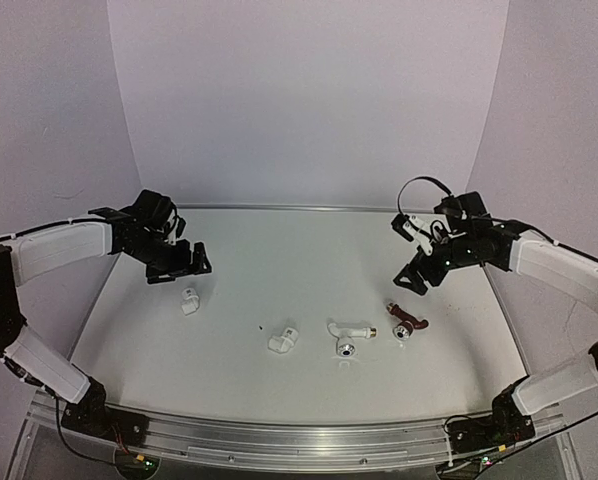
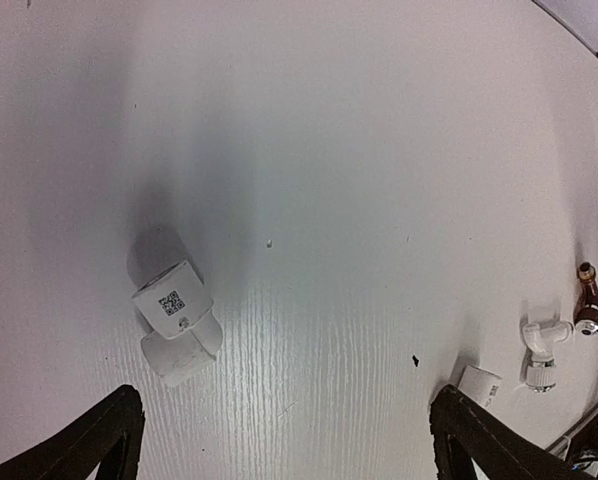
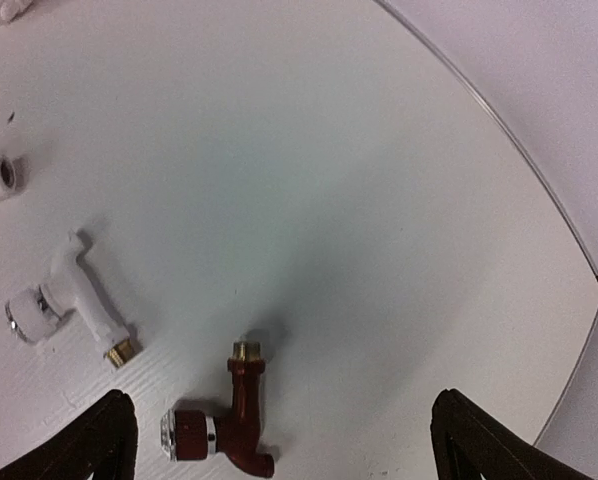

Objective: Install the water faucets

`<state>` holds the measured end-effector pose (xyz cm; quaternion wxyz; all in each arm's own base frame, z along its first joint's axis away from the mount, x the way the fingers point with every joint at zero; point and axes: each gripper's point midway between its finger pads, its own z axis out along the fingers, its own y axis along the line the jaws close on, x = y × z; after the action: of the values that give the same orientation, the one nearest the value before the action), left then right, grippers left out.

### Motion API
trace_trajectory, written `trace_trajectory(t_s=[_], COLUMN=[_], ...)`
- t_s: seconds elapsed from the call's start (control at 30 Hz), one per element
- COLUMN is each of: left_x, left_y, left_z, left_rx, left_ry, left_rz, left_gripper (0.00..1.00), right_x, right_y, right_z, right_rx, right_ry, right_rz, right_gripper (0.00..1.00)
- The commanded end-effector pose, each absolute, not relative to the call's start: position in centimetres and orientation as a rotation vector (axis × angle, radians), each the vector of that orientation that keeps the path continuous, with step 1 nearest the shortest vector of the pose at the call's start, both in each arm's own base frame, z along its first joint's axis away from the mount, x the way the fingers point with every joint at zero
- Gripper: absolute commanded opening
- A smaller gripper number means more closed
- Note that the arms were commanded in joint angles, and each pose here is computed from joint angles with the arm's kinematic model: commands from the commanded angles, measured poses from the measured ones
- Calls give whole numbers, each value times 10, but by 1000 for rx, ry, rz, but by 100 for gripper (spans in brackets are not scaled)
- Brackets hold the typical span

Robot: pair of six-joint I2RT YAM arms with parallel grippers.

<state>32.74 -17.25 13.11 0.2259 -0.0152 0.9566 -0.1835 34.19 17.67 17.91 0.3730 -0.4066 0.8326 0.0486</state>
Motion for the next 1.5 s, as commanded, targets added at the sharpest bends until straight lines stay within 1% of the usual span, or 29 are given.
trace_trajectory(t_s=[0.0, 0.13, 0.33, 0.43, 0.5, 0.6, 0.8, 0.87, 0.97, 1.0, 1.27, 1.47], left_x=[340, 342, 346, 345, 343, 338, 328, 327, 325, 325, 321, 319], left_y=[-185, -191, -211, -214, -216, -215, -214, -214, -214, -214, -212, -211], left_z=[147, 152, 162, 168, 173, 178, 182, 182, 186, 186, 195, 198], left_rx=[-26, -24, 27, 39, 50, 52, 44, 41, 38, 36, 30, 17], left_ry=[2602, 2580, 2537, 2521, 2507, 2494, 2487, 2489, 2483, 2481, 2462, 2449], left_rz=[-548, -594, -725, -752, -768, -782, -803, -802, -811, -812, -826, -835], left_gripper=[100, 100, 100, 100, 100, 100, 100, 100, 100, 100, 100, 100], right_x=[300, 283, 264, 268, 272, 277, 275, 273, 269, 269, 272, 276], right_y=[158, 150, 187, 202, 215, 231, 267, 271, 275, 276, 273, 271], right_z=[154, 137, 135, 127, 119, 101, 78, 72, 51, 49, 25, 16], right_rx=[-1338, -1450, -1579, -1625, -1665, -1727, -1841, -1874, -1974, -1984, -2092, -2106], right_ry=[2072, 2095, 1971, 1946, 1934, 1941, 1940, 1938, 1945, 1946, 1971, 1993], right_rz=[23, 6, 226, 270, 295, 313, 300, 268, 183, 175, 111, 76], right_gripper=[98, 98, 98, 92, 85, 79, 71, 69, 64, 63, 50, 28])
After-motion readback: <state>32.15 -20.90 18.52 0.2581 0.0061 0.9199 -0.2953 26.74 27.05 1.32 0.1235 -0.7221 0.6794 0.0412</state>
